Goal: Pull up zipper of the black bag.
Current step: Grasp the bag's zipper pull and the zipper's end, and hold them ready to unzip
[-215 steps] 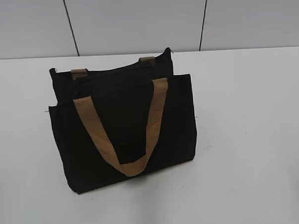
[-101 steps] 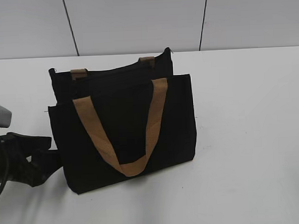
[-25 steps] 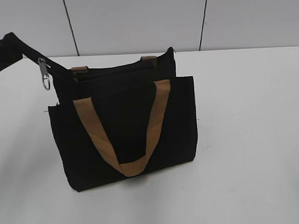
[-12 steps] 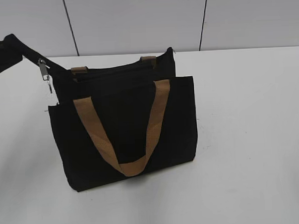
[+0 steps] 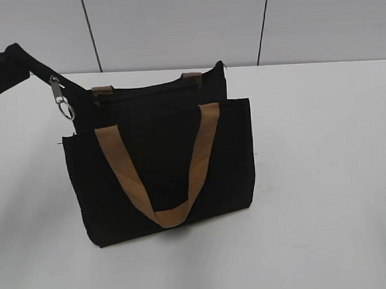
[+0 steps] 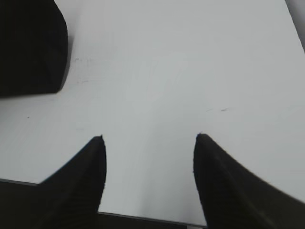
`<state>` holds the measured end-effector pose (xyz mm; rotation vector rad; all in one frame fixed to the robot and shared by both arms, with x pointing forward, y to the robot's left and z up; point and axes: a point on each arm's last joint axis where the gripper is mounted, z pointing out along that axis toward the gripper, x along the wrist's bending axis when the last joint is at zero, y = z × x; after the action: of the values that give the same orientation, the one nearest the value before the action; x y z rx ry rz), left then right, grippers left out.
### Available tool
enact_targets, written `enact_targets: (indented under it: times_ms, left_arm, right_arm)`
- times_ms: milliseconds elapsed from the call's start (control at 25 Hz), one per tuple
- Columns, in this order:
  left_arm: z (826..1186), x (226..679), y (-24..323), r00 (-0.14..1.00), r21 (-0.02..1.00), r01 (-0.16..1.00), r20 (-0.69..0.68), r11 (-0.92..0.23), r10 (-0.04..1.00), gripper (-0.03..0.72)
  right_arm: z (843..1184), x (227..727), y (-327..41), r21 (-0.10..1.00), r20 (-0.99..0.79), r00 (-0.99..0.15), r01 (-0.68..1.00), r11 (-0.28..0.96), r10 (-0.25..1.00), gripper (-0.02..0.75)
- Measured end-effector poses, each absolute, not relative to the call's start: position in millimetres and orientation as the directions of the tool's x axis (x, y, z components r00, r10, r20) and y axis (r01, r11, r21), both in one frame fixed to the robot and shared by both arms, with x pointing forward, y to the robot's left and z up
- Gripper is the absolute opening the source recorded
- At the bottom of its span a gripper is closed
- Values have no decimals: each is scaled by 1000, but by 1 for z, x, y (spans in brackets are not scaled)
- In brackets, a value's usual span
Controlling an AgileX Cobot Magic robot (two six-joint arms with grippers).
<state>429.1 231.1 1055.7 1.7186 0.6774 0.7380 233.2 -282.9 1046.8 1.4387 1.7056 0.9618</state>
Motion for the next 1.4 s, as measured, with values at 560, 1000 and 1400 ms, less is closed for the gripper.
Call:
enact_targets:
  times_ms: [560, 1000, 1400]
  left_arm:
    - [1056, 429, 231, 644, 968, 74, 139, -242, 752, 29]
    - [1056, 429, 231, 644, 968, 74, 139, -242, 752, 29]
    - [1056, 429, 232, 639, 967, 77, 141, -245, 756, 29]
  right_arm:
    - [1074, 283, -266, 788, 91, -367, 595, 158, 926, 454]
    - [1098, 338, -254, 758, 171, -494, 618, 207, 852, 454]
    - [1089, 414, -165, 761, 175, -715, 534, 367, 677, 454]
